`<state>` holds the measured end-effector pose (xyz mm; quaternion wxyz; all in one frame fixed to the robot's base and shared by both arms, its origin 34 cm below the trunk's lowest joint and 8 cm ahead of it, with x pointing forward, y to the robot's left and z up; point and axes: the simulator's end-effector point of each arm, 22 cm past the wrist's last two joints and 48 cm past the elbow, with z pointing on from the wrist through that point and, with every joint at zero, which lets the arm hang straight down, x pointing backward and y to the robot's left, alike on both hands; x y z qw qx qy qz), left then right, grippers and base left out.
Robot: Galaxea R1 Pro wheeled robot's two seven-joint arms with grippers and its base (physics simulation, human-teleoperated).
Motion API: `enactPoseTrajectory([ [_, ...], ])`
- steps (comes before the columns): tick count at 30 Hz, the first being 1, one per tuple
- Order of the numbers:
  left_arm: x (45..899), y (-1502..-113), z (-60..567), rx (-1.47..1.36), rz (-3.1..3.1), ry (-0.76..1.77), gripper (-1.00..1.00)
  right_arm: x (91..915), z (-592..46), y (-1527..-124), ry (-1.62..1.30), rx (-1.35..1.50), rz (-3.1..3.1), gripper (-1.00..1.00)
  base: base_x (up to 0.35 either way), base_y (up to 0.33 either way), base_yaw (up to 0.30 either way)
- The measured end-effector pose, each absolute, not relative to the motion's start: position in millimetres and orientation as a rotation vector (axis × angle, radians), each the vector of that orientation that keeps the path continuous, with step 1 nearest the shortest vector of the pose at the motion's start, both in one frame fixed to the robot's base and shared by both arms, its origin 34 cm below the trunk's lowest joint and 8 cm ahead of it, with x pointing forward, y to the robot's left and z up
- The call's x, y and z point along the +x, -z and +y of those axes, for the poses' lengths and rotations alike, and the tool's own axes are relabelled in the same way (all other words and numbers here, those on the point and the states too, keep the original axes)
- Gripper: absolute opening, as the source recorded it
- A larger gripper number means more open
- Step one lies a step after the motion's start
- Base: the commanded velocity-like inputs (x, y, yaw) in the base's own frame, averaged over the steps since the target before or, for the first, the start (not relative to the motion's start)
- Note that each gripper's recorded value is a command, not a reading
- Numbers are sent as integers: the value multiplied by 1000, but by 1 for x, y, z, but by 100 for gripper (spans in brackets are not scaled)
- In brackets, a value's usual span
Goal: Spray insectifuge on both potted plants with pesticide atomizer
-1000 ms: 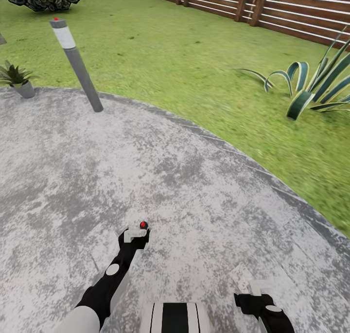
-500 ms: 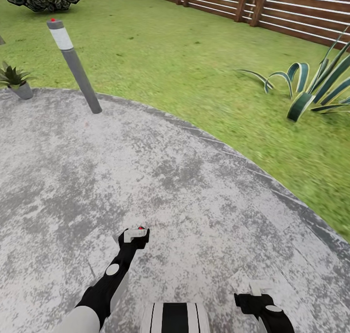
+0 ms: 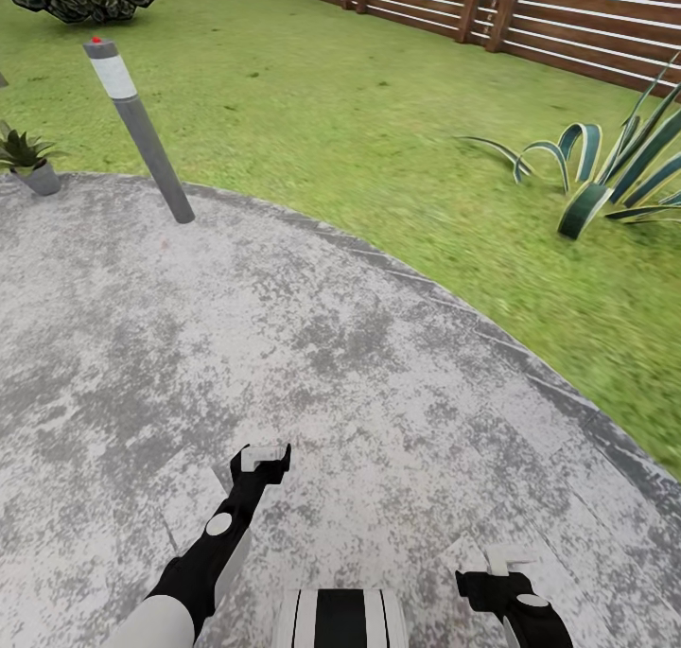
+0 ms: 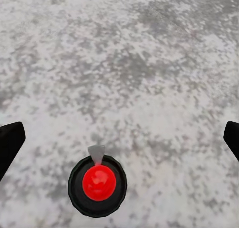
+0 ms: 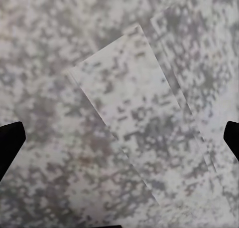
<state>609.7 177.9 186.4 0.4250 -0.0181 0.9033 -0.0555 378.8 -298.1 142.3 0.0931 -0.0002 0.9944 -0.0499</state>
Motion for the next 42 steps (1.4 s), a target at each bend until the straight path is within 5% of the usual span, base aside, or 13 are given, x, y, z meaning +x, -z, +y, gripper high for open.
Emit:
enactPoseTrajectory([
  [42,591,-156,178,-50,2316,139,100,358,-298,-125,151,-7,3008,100,0,0,13],
])
